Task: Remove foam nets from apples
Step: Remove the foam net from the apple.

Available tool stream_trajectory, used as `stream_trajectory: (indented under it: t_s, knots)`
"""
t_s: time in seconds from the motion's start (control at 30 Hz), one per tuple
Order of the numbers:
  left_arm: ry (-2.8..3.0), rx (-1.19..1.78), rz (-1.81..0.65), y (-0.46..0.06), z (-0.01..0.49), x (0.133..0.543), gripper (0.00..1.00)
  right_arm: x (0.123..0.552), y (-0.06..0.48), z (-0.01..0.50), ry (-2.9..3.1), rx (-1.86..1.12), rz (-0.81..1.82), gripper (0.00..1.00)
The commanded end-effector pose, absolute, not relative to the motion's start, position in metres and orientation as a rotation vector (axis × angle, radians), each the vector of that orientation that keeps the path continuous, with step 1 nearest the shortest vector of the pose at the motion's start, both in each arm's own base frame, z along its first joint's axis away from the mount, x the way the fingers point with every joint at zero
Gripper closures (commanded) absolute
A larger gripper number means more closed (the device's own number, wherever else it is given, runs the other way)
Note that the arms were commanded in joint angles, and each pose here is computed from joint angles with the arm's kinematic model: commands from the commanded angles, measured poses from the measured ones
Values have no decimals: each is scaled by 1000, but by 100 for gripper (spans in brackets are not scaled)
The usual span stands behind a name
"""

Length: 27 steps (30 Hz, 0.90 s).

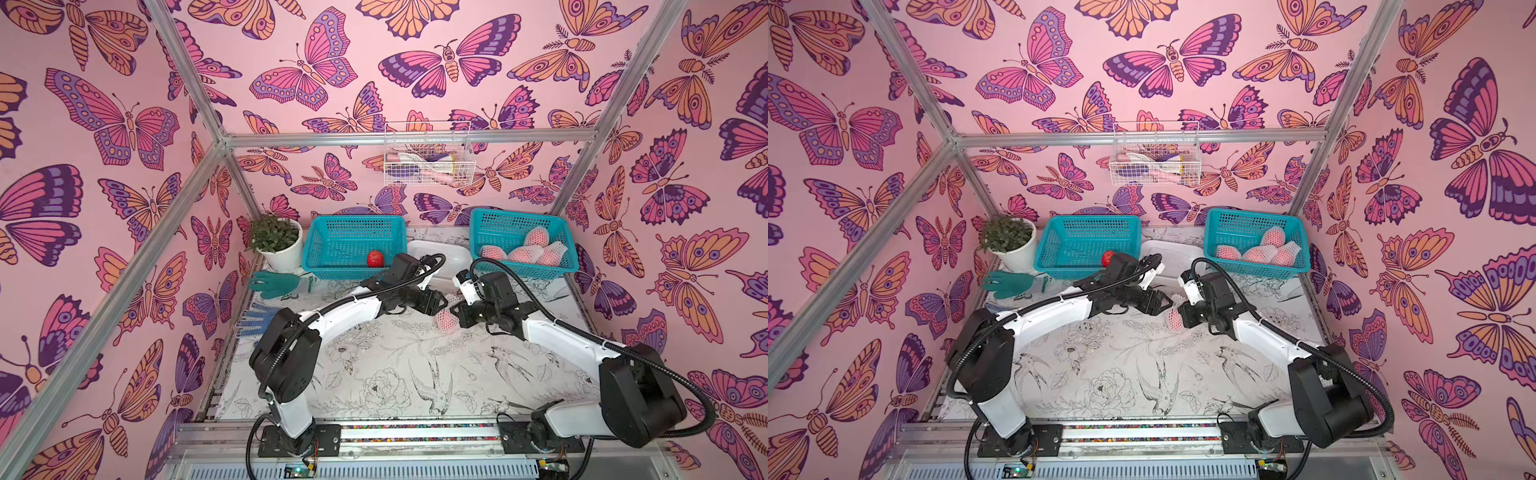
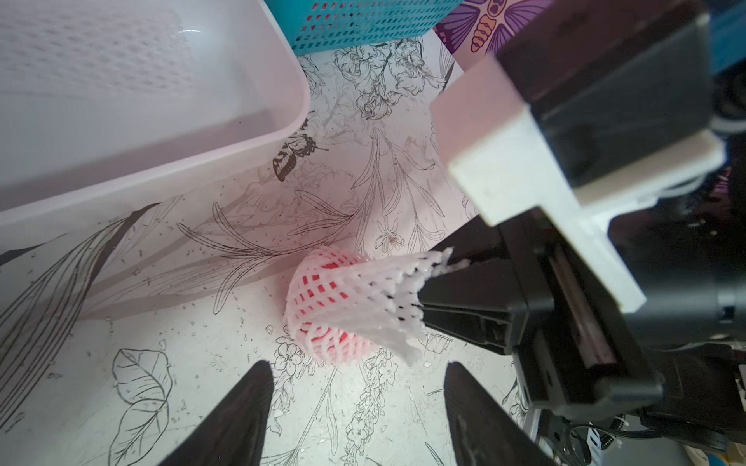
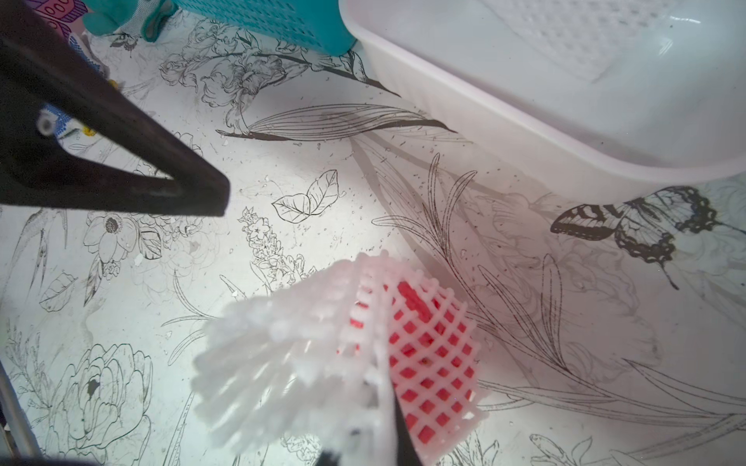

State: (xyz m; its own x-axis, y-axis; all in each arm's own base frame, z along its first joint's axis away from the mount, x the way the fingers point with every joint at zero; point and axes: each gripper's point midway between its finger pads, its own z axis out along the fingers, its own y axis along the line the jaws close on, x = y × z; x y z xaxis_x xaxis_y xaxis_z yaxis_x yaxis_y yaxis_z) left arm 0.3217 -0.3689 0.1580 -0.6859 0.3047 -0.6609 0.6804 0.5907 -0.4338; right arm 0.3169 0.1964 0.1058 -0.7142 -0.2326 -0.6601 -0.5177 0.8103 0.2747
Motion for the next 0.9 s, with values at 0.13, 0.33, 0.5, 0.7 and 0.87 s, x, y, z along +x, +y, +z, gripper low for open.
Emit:
stream_trajectory:
  t_s: [0.13, 0.33, 0.5, 0.7, 0.87]
  knots:
    - [2318, 898, -906, -361, 139, 305, 42, 324, 204, 137, 2270, -512, 643, 100]
    - [2323, 941, -910, -365, 130, 305, 39, 325, 208, 137, 2266, -514, 672, 100]
    - [2317, 953, -899, -372, 126, 314, 36, 326, 209, 138, 2260, -517, 673, 100]
    - [2310, 932, -864, -369, 130, 319, 36, 328, 206, 142, 2256, -507, 646, 100]
    - [2309, 921, -828, -359, 131, 315, 36, 332, 194, 143, 2269, -478, 564, 100]
